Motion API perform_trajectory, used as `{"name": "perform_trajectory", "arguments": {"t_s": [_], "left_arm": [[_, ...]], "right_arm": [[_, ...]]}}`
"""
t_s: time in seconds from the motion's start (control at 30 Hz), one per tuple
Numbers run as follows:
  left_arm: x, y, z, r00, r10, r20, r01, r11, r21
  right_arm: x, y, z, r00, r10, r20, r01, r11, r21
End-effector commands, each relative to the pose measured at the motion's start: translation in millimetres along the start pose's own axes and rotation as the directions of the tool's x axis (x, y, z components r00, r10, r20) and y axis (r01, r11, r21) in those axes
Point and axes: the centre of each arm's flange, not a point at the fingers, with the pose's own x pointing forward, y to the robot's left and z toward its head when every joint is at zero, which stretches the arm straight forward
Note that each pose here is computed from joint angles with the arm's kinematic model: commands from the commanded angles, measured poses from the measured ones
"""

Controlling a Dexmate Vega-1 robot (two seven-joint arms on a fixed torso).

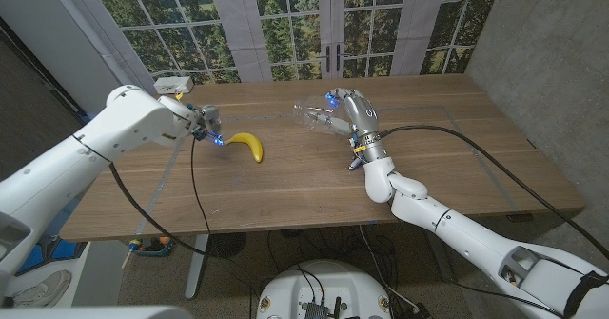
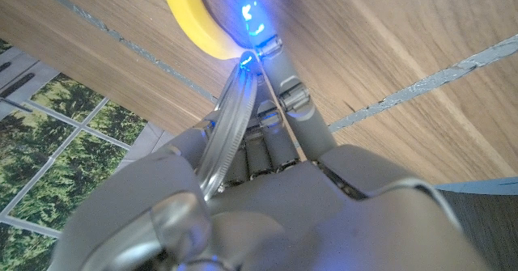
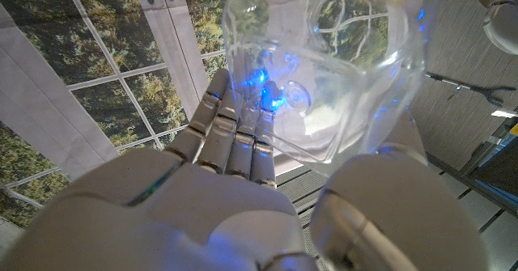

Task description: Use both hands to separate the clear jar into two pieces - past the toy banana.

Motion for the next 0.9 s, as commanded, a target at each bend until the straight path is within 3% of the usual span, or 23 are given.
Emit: {"name": "perform_trajectory", "arguments": {"t_s": [0.03,0.13,0.5,0.9], "left_arm": [[4.0,-0.1,1.0,0.997,-0.030,-0.067,0.036,0.995,0.095],[6.4,-1.0,1.4,0.995,-0.023,-0.093,0.035,0.991,0.127],[12.4,-6.8,5.9,0.977,-0.110,-0.181,0.151,0.961,0.233],[12.1,-5.6,5.1,0.979,-0.117,-0.167,0.157,0.956,0.247]], "right_arm": [[-4.7,12.0,-6.0,0.997,0.079,-0.018,-0.080,0.995,-0.056],[-4.4,13.5,-7.2,0.996,0.087,-0.020,-0.088,0.995,-0.052],[-3.9,20.8,-7.9,0.992,0.124,-0.015,-0.125,0.991,-0.058],[-5.4,33.5,-12.0,0.981,0.194,-0.020,-0.195,0.972,-0.131]]}}
